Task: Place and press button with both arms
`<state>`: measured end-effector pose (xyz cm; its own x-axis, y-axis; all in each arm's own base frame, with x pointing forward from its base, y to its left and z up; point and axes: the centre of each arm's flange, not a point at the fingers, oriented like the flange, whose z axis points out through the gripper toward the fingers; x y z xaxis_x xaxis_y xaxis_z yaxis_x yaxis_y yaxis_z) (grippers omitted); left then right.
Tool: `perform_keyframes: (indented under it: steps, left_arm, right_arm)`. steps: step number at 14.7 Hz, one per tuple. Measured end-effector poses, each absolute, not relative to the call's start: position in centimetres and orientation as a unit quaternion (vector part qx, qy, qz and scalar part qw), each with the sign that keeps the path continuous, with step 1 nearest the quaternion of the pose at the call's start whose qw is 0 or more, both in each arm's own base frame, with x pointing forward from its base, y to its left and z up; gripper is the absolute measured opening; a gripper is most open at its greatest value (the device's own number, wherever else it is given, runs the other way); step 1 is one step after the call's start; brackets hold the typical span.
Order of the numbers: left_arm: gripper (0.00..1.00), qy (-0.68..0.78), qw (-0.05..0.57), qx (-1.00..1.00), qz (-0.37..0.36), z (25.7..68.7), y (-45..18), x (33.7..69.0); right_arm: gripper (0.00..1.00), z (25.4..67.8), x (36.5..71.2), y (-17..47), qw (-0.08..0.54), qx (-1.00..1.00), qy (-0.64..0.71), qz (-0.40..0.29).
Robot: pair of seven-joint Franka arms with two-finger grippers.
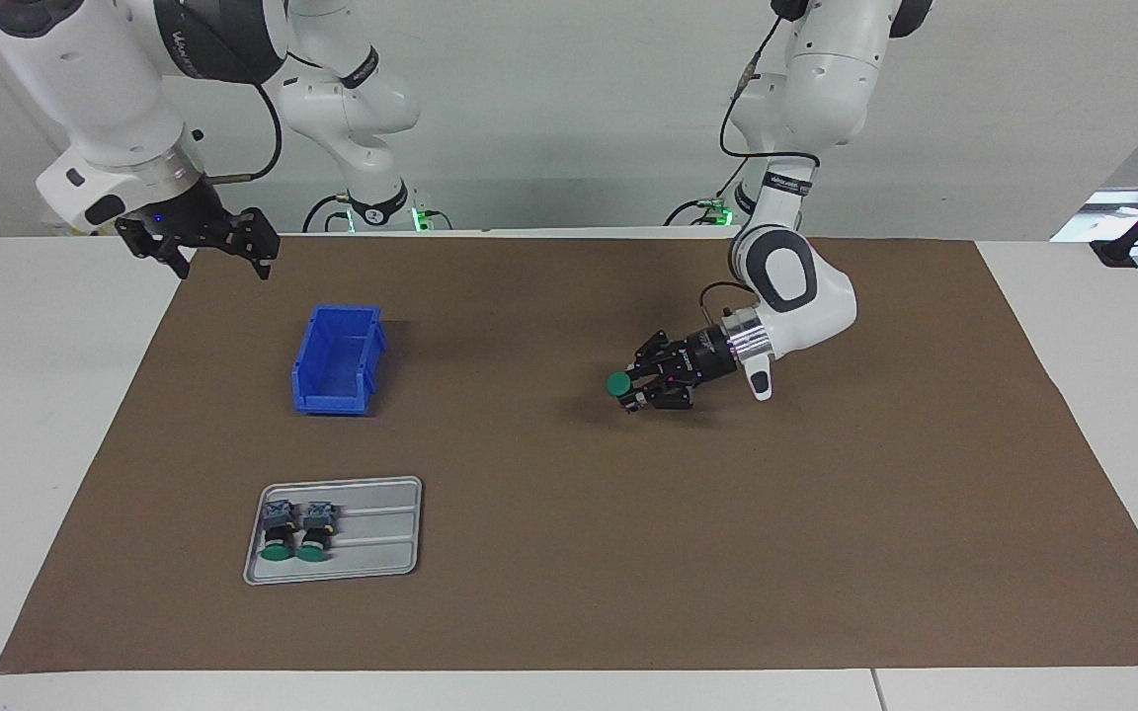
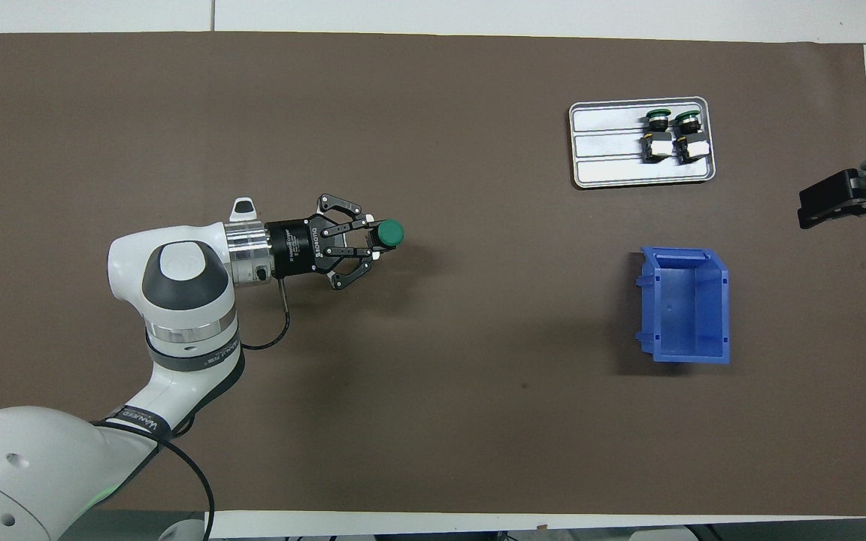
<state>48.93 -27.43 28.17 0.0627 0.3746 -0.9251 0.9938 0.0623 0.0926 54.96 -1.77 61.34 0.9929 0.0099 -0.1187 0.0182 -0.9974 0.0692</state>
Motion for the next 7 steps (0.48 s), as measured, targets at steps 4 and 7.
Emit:
perform_keyframes:
  steps: [4, 7]
  left_arm:
    - [0.33, 0.575, 0.462, 0.56, -0.377, 27.3, -26.4, 48.9]
    - [0.33, 0.57, 0.471, 0.557, -0.378, 25.8, -25.9, 48.2]
  right_arm:
    - [1.0, 61.3, 55.0, -1.8, 0.035, 0.998, 0.007, -0.059]
    - [1.0, 61.3, 55.0, -1.8, 0.035, 0.998, 0.007, -0.059]
